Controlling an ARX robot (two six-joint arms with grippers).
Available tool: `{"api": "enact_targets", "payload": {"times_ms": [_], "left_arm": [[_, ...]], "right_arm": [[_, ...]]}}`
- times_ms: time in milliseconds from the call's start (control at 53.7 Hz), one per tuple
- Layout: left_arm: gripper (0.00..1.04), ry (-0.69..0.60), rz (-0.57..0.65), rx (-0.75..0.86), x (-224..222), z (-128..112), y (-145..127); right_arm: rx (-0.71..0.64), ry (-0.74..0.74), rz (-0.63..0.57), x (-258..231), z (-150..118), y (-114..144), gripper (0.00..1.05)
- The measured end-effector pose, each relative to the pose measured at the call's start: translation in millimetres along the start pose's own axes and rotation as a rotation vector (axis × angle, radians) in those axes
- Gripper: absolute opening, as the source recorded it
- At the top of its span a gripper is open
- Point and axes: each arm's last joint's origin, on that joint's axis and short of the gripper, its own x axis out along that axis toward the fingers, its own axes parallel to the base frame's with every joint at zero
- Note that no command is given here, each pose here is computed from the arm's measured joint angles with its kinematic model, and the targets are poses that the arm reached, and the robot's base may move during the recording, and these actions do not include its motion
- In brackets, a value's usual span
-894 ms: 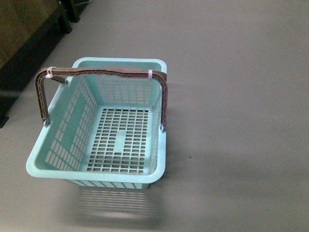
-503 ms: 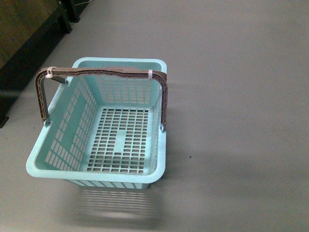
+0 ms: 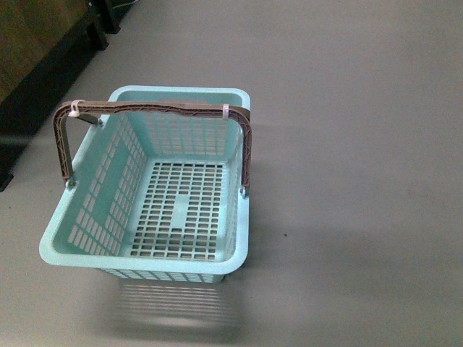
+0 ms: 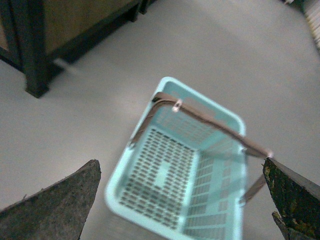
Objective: Pick lemon and mango into basket
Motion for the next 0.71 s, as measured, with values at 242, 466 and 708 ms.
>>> {"api": "enact_targets", "payload": {"times_ms": [242, 466, 708], "left_arm": [[0.98, 0.152, 0.033, -0.456, 93, -23, -15], [0.98, 0.256, 0.141, -0.654, 186, -67, -33], [0.98, 0.266, 0.117, -0.702, 246, -75, -63]], "right_arm": [[0.0, 0.0, 0.0, 0, 0, 0, 0.96], [0.0, 0.0, 0.0, 0, 0, 0, 0.96], [0.0, 0.0, 0.0, 0, 0, 0, 0.96]]}}
